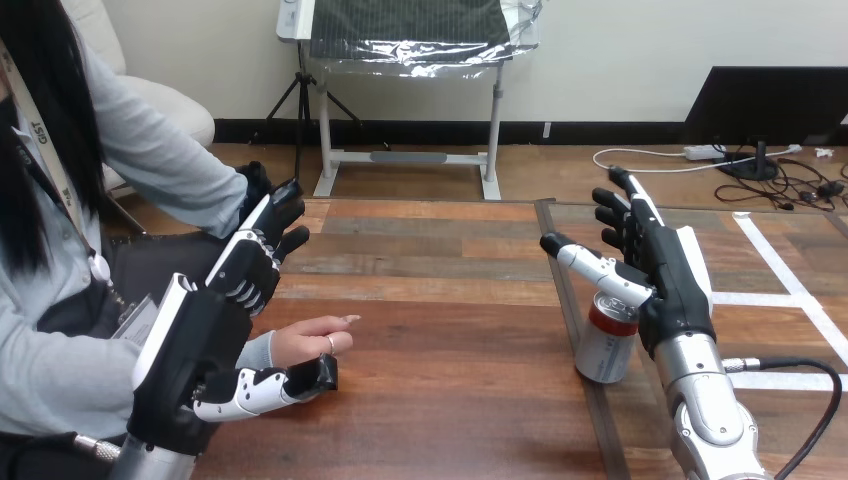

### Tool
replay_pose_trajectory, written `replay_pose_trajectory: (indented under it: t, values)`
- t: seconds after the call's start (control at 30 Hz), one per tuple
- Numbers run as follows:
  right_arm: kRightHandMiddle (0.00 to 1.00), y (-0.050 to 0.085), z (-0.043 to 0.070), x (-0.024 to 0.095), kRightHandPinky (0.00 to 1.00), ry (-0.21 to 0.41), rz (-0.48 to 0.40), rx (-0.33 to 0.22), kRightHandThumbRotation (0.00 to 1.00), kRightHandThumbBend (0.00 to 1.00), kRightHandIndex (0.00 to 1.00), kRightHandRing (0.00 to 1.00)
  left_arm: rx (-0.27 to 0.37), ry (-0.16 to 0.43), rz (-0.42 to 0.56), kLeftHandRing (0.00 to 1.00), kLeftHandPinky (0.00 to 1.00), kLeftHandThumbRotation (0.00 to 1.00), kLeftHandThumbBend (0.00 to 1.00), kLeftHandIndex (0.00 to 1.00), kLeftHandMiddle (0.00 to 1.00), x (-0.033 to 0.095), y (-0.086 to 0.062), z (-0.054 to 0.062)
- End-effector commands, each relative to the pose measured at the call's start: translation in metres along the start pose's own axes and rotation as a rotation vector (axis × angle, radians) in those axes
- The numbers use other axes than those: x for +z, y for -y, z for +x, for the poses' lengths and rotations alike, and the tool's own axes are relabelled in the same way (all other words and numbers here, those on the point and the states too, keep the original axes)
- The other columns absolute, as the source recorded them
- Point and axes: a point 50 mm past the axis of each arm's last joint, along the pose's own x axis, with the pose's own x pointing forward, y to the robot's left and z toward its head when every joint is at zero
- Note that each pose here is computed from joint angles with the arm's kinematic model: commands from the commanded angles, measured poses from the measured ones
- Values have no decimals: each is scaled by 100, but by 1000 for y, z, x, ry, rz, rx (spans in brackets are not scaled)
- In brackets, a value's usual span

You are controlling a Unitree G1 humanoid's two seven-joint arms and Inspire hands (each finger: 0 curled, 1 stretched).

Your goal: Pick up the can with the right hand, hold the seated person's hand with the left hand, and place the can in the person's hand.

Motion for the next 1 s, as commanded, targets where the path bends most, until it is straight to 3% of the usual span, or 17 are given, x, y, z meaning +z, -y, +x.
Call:
replay_pose_trajectory:
  t: [0.0,0.67,0.97]
  values:
    - [97,10,11,17,95,73,-9,-26,46,100,100,96,-12,69,31,97,93,45,100,94,99,6,-5,19]
    - [100,18,3,3,96,1,-9,-43,49,100,100,100,-13,73,30,97,91,47,100,94,98,7,-7,14]
    - [100,20,-3,-2,93,-18,-28,-53,45,100,100,99,-23,73,29,97,91,47,100,94,98,8,-9,12]
